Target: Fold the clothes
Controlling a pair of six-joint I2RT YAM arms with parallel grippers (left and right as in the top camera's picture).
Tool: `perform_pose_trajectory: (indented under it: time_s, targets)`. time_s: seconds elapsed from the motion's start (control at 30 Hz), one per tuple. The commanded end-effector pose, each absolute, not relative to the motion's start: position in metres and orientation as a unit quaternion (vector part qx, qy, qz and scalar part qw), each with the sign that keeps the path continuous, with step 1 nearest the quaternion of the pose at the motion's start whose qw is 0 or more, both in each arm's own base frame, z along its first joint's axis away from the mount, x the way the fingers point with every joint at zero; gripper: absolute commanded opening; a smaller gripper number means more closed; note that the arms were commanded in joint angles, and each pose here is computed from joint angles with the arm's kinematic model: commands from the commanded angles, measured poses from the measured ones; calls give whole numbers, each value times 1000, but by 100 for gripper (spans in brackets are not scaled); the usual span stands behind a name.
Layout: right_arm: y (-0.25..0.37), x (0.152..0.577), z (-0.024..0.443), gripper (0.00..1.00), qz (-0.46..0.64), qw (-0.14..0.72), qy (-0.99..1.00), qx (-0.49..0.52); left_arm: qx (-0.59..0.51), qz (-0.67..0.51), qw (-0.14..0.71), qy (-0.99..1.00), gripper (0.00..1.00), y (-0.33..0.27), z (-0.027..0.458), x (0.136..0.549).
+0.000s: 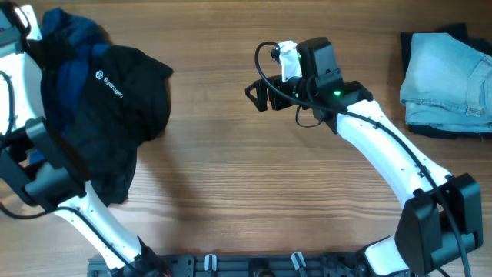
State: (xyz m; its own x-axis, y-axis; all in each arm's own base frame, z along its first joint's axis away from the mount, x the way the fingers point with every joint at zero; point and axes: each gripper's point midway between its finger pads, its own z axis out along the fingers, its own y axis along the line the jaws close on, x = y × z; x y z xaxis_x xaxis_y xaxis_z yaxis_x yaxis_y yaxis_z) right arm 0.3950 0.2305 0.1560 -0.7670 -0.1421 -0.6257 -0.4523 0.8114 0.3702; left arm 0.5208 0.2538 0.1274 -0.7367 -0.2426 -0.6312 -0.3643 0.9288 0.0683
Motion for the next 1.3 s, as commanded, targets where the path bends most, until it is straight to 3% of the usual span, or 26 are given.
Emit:
perform_pose_trajectory:
  time_s: [0.0,0.13,0.17,0.27,0.33,0.4,0.47,0.63,0.73,0.87,1.17,1.23,1.27]
  targets:
    - [229,401,162,99,248,313,901,-169,-153,96,305,935,100,259,97,525]
    - [229,401,162,100,247,313,901,-169,-151,84,293,940,93,256,74,527]
    - [228,402,161,100,244,313,903,-166,-151,84,291,941,83,257,68,528]
    - [226,403,160,99,239,314,905,-162,-151,85,295,939,34,258,68,530]
    - [226,403,161,100,239,314,904,-162,-156,86,307,935,16,260,73,534]
    - [226,403,161,100,239,315,904,-162,-164,87,320,929,8,261,81,537]
    - [226,403,161,100,239,315,904,-161,-175,86,333,923,5,263,92,540]
    - [225,403,161,100,240,314,906,-154,-181,89,360,911,12,261,125,541]
    - [225,403,161,99,240,314,906,-154,-179,93,378,904,26,259,151,539]
    - [226,404,161,99,240,315,905,-154,-177,98,400,894,29,256,184,534]
    - [226,405,163,100,241,319,903,-155,-176,87,377,905,33,251,170,530]
    - [226,405,162,99,241,318,904,-155,-175,80,372,908,27,249,165,530]
    - [226,405,162,100,241,318,904,-155,-174,78,372,908,5,249,164,530]
